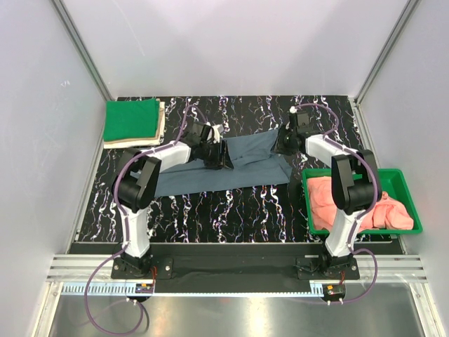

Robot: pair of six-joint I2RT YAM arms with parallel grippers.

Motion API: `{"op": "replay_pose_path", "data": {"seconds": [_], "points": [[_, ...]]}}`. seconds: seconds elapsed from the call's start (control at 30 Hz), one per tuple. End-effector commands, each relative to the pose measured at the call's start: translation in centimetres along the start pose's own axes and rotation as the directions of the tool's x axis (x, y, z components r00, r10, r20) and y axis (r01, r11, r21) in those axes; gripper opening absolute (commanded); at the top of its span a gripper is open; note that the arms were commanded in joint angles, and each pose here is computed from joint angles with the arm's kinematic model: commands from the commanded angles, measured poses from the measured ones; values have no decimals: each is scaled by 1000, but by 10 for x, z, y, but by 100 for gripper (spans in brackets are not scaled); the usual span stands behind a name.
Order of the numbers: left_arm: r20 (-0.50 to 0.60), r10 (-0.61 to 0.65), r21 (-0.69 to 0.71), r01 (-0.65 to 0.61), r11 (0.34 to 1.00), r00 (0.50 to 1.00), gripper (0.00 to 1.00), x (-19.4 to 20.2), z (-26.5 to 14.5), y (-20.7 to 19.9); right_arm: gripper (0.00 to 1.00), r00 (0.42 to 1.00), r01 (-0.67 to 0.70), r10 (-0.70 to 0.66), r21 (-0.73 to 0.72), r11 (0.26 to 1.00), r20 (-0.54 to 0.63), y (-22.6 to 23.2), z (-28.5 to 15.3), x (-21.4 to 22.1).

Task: Fold and stack the t-shirts
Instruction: Fold the tshirt

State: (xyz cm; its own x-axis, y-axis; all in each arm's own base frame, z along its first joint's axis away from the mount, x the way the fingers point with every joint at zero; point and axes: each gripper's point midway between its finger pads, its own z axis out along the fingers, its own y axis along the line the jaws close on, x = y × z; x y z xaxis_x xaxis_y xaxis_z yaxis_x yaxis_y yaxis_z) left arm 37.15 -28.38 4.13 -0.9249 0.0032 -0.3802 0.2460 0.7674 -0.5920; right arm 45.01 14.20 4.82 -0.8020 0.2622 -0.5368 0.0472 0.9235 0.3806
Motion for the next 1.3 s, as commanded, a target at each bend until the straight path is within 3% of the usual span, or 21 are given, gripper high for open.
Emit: {"op": "replay_pose_path", "data": {"seconds": [0.0, 0.2, 0.4, 0.57, 0.67, 0.87, 1.03, 1.27], "points": [[114, 102, 60, -109, 992, 988, 55, -39, -29, -35, 34, 993, -47, 53, -63, 997, 103, 31, -38, -43], [167, 155, 91, -171, 981, 974, 56, -75, -36, -57, 32, 998, -42, 47, -110, 993, 49, 52, -23, -31], [120, 138, 106, -151, 983, 983, 56, -77, -14, -51, 34, 999, 47, -44, -203, 978, 16, 72, -11, -29], [91, 126, 138, -138, 981, 988, 55, -76, -2, -49, 40, 962, 264, -273, -353, 898, 24, 96, -5, -24], [102, 122, 115, -134, 984, 987, 55, -72, -16, -45, 44, 906, 405, -421, -399, 823, 51, 101, -6, -28], [45, -6, 86, 3, 996, 999, 56, -37, -39, -20, 46, 848, 454, -530, -515, 727, 0, 108, 11, -16], [65, 1, 15, -2, 1000, 998, 58, -19, -64, -7, 48, 809, 431, -585, -622, 654, -55, 110, 18, 5], [71, 22, 72, -27, 997, 997, 60, -7, -88, -24, 54, 741, 433, -668, -707, 559, -75, 110, 13, 16]]}}
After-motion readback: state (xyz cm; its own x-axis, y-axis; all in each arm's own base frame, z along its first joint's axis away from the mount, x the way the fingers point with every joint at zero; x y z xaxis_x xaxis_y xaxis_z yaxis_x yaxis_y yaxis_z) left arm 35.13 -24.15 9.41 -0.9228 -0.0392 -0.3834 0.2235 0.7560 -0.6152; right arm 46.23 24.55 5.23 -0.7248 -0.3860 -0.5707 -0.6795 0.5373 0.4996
